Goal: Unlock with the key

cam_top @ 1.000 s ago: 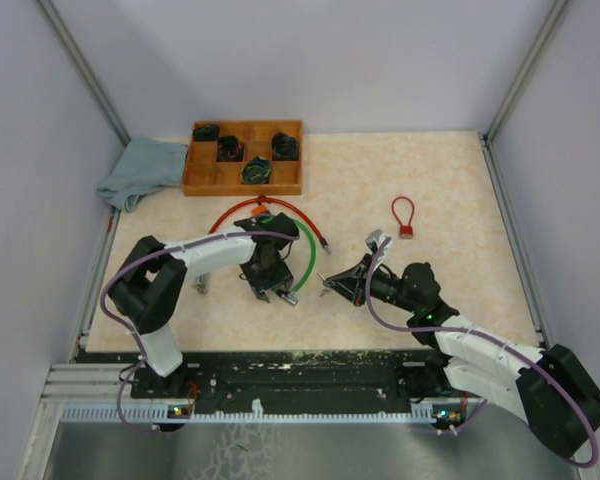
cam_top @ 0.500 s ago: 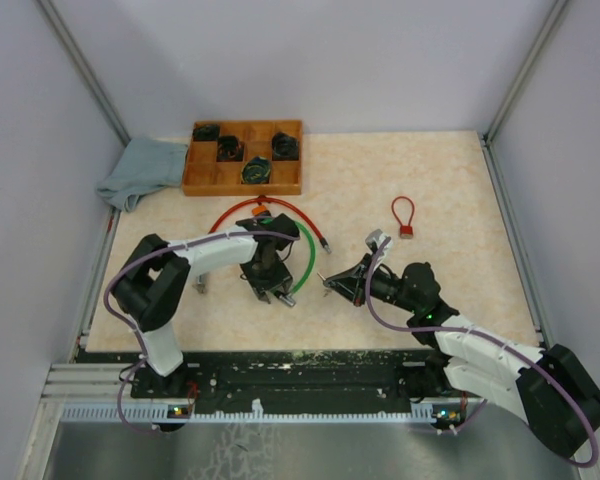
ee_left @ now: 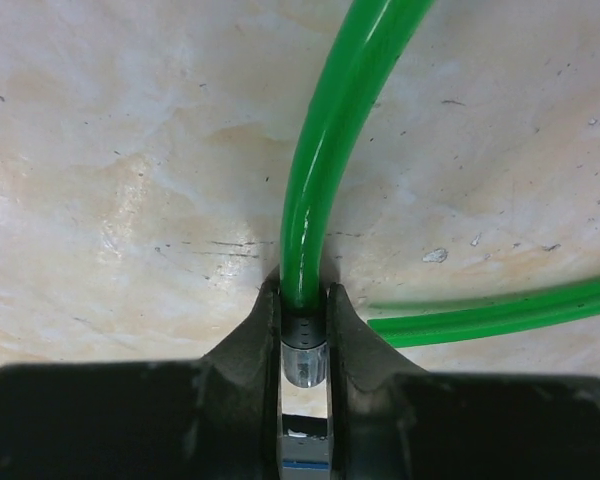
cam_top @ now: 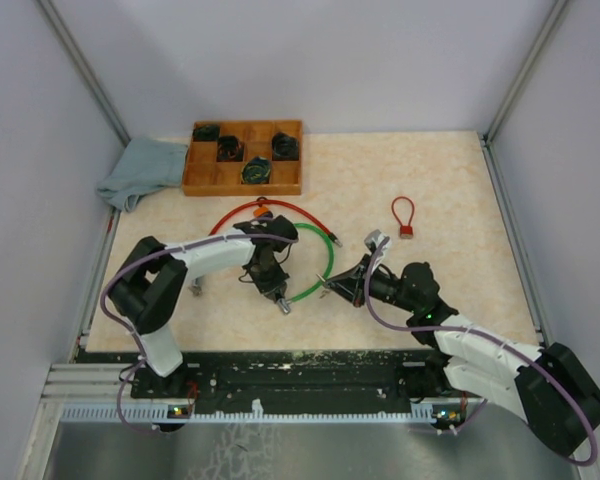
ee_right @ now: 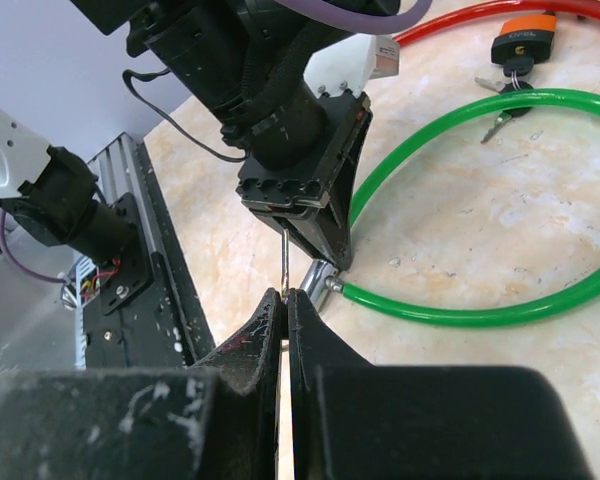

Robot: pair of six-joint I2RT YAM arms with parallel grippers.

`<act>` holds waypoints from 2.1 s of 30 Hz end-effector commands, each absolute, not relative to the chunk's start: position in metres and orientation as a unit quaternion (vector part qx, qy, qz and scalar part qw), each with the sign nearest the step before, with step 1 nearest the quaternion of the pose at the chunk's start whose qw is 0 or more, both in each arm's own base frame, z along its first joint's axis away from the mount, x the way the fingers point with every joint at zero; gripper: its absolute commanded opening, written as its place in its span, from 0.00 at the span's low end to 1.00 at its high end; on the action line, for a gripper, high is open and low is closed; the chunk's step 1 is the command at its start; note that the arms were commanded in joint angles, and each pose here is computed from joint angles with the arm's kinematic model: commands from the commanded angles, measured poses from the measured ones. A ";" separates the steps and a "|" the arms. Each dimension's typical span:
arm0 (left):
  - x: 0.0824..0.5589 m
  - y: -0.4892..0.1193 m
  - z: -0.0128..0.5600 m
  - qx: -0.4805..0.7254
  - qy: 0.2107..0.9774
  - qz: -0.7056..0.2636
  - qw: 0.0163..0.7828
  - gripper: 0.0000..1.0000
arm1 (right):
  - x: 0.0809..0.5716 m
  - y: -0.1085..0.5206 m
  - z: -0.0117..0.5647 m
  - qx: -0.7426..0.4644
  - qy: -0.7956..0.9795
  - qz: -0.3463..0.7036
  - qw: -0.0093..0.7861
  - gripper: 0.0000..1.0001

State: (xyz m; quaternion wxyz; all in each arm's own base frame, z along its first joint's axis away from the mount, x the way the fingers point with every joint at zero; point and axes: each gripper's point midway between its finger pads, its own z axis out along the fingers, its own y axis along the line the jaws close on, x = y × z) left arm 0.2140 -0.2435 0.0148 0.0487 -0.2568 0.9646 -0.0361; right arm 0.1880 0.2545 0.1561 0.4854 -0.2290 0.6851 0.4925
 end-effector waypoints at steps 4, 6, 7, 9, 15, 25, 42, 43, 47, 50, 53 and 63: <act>0.227 -0.246 0.036 -0.280 0.950 -0.100 0.096 0.01 | 0.189 0.264 0.182 -0.230 0.659 0.525 0.487 0.00; 0.231 -0.249 0.045 -0.285 0.944 -0.129 0.104 0.00 | 0.187 0.269 0.181 -0.225 0.659 0.535 0.478 0.00; 0.235 -0.249 0.049 -0.289 0.940 -0.143 0.108 0.00 | 0.186 0.271 0.181 -0.222 0.660 0.541 0.471 0.00; 0.242 -0.249 0.057 -0.298 0.931 -0.171 0.120 0.00 | 0.183 0.279 0.180 -0.220 0.661 0.550 0.461 0.00; 0.260 -0.250 0.078 -0.315 0.906 -0.240 0.148 0.00 | 0.171 0.302 0.169 -0.210 0.673 0.575 0.415 0.00; 0.267 -0.262 0.076 -0.318 0.892 -0.297 0.119 0.00 | 0.178 0.319 0.136 -0.160 0.722 0.583 0.335 0.00; 0.265 -0.267 0.074 -0.321 0.883 -0.325 0.105 0.00 | 0.194 0.326 0.094 -0.093 0.784 0.548 0.276 0.00; 0.265 -0.267 0.073 -0.322 0.883 -0.327 0.104 0.00 | 0.195 0.325 0.093 -0.090 0.785 0.547 0.276 0.00; 0.264 -0.267 0.072 -0.322 0.882 -0.329 0.101 0.00 | 0.199 0.323 0.091 -0.080 0.789 0.542 0.278 0.00; 0.263 -0.268 0.072 -0.322 0.882 -0.330 0.099 0.00 | 0.202 0.319 0.091 -0.071 0.789 0.541 0.283 0.00; 0.264 -0.268 0.071 -0.322 0.882 -0.330 0.099 0.00 | 0.204 0.317 0.093 -0.063 0.786 0.544 0.287 0.00; 0.262 -0.269 0.068 -0.323 0.883 -0.329 0.091 0.00 | 0.206 0.314 0.099 -0.049 0.779 0.551 0.294 0.00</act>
